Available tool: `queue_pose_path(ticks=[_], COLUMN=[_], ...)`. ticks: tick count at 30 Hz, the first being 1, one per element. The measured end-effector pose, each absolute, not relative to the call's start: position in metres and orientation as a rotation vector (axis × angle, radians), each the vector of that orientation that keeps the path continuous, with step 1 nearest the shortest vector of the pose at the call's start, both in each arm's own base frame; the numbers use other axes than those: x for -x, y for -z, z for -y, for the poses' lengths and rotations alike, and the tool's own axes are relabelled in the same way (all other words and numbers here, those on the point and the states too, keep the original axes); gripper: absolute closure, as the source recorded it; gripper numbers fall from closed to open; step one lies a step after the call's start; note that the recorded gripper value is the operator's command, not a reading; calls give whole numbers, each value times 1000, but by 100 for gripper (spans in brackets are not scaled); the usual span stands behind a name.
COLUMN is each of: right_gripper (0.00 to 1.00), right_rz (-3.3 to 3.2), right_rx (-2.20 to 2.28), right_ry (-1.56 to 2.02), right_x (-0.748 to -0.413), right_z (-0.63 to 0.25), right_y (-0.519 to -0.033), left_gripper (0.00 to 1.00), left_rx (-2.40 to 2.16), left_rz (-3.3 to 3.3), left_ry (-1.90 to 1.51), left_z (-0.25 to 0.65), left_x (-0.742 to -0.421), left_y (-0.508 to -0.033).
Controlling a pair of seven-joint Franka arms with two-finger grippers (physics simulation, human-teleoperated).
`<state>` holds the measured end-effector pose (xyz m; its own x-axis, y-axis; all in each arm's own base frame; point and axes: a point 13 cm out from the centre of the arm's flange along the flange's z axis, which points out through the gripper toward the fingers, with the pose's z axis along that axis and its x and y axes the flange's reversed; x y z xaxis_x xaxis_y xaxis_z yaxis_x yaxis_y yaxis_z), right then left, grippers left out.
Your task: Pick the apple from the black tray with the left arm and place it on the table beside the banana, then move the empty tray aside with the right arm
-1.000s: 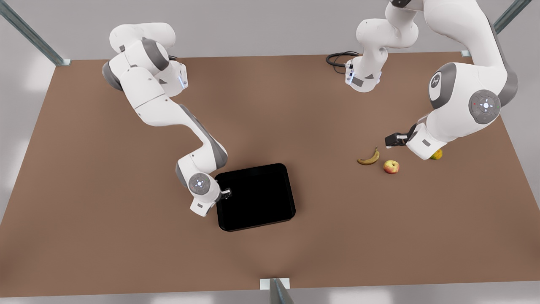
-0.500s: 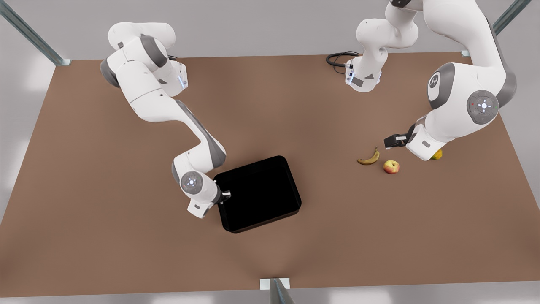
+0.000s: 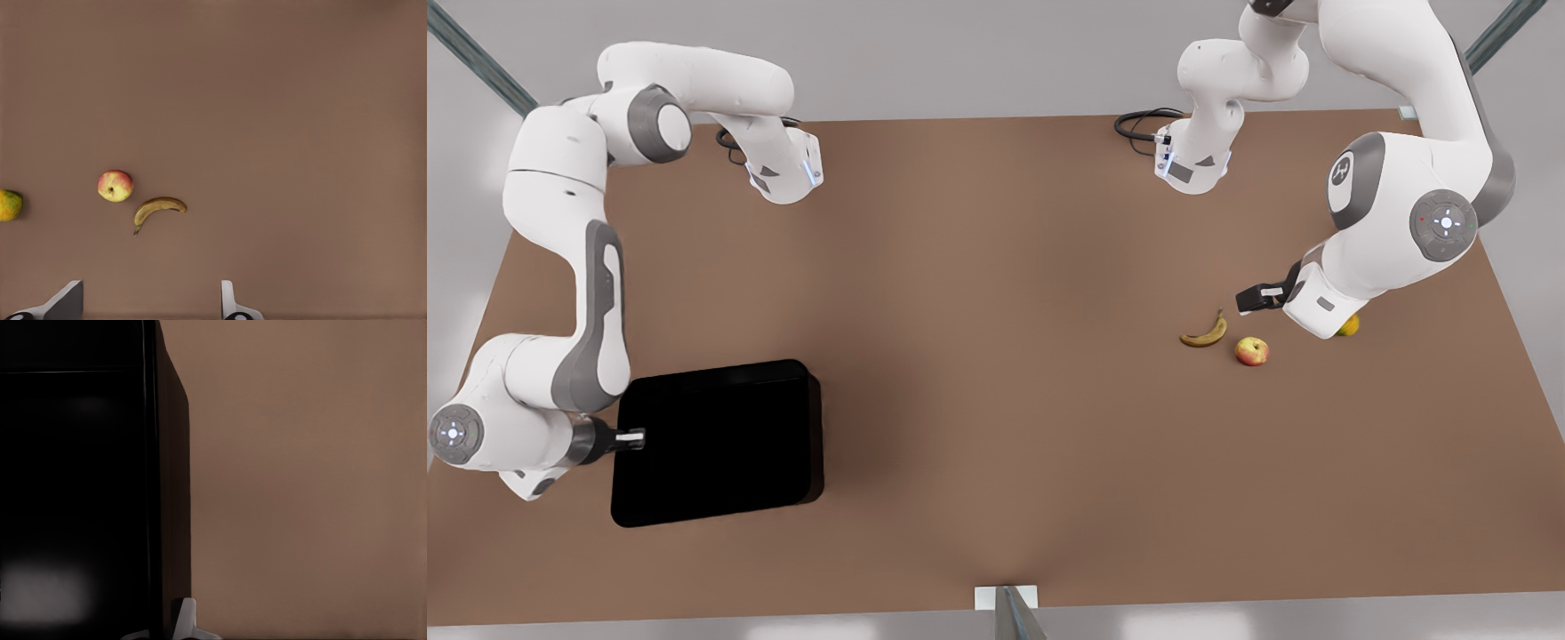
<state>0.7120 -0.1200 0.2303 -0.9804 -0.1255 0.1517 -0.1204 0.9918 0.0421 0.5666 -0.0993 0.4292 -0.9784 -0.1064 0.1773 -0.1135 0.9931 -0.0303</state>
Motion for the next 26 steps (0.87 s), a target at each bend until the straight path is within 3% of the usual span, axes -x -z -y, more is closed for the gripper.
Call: queue_pose_path(ticks=[7,8,9,10,15,17,20,22,26], right_gripper=[99,84,53,0,0,0,0,0,0], right_rz=[2916,2915,2914,2912,2896,2926,3014,3043,3036], right_rx=[-511,-552,-590,-624,-763,-832,-895,-799,-641], right_ry=[46,45,41,38,46,55,33,84,122], right_x=[-715,-716,-718,-719,-723,-730,-722,-705,-684], right_z=[137,137,138,138,134,107,29,24,17], right_y=[-161,-160,-160,-160,-167,-217,-358,-391,-408], left_gripper=[0,0,0,0,0,0,0,0,0], left_rx=[-176,-177,-178,-179,-184,-185,-183,-171,-173], left_rz=[2959,2959,2959,2959,2958,2958,2954,2958,2962], left_ry=[-59,-59,-59,-59,-58,-58,-59,-60,-63], left_z=[99,99,99,99,99,99,101,107,107], left_x=[-567,-567,-567,-567,-567,-567,-569,-571,-574], left_y=[-429,-429,-429,-429,-429,-428,-425,-422,-420])
